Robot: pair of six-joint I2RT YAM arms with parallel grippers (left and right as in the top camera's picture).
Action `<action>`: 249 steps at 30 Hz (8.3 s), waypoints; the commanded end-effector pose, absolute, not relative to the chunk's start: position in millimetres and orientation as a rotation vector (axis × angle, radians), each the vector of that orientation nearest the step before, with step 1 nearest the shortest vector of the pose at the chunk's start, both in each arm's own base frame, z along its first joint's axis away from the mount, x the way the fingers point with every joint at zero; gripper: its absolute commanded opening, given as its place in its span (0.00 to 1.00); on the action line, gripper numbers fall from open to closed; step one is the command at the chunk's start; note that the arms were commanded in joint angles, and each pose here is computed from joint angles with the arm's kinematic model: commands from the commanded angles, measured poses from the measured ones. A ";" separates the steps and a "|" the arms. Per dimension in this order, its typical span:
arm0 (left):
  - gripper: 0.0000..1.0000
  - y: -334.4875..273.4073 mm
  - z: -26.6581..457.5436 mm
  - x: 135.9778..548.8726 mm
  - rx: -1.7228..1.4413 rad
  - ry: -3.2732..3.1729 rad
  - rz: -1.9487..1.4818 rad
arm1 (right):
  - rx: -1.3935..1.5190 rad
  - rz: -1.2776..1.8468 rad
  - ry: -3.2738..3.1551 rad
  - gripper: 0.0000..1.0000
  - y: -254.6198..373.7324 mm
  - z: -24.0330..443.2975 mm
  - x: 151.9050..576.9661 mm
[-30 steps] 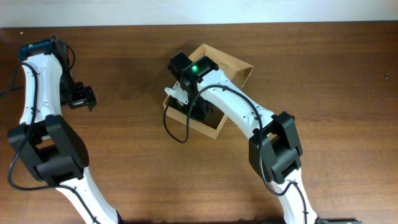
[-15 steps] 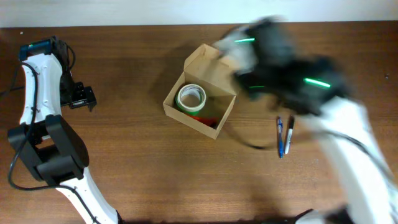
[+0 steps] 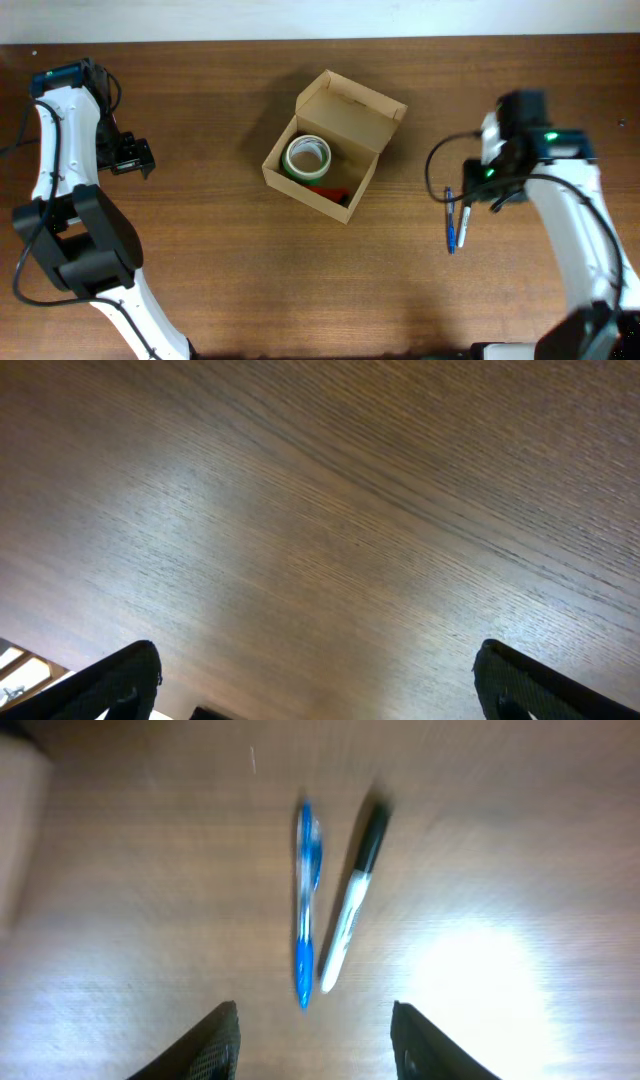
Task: Pack container
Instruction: 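Grasp the blue pen with the right gripper, then drop the blue pen into the box and withdraw the right gripper, then grasp the black marker on the table with the right gripper, then lower the black marker into the box beside the tapes and release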
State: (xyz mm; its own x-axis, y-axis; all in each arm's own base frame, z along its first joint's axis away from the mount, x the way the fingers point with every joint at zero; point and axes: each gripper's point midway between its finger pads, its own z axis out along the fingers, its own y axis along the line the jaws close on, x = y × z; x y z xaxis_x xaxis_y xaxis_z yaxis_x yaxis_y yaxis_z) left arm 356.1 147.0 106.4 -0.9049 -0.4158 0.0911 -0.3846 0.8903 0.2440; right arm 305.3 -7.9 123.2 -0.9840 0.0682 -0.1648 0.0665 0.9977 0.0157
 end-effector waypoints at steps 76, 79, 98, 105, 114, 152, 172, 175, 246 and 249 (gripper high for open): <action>1.00 146.4 108.1 355.7 0.609 -2.925 -0.321 | -1.596 0.085 2.512 0.03 291.8 118.9 379.8; 1.00 146.4 108.1 355.7 0.609 -2.925 -0.321 | -1.595 0.096 2.524 0.04 292.1 111.2 381.7; 1.00 146.4 108.1 355.7 0.609 -2.925 -0.321 | -1.614 0.169 2.604 0.04 296.0 71.2 359.8; 1.00 146.4 108.1 355.7 0.609 -2.925 -0.321 | -1.674 0.189 2.593 0.04 307.6 64.0 343.5; 1.00 146.4 108.1 355.7 0.609 -2.925 -0.321 | -1.689 0.123 2.593 0.18 304.1 56.8 342.9; 1.00 146.4 108.1 355.7 0.609 -2.925 -0.321 | 0.379 0.077 2.974 0.58 -53.2 100.9 318.9; 1.00 146.4 108.1 355.7 0.609 -2.925 -0.321 | 0.411 0.165 3.120 0.52 -28.1 -1.8 310.6; 1.00 146.4 108.1 355.7 0.609 -2.925 -0.321 | 0.397 0.154 3.136 0.32 -24.5 -9.2 310.9; 1.00 146.4 108.1 355.7 0.609 -2.925 -0.321 | -1.628 0.137 2.603 0.32 304.7 82.8 350.5; 1.00 146.4 108.1 355.7 0.609 -2.925 -0.321 | -1.544 0.087 2.565 0.38 298.6 114.4 359.7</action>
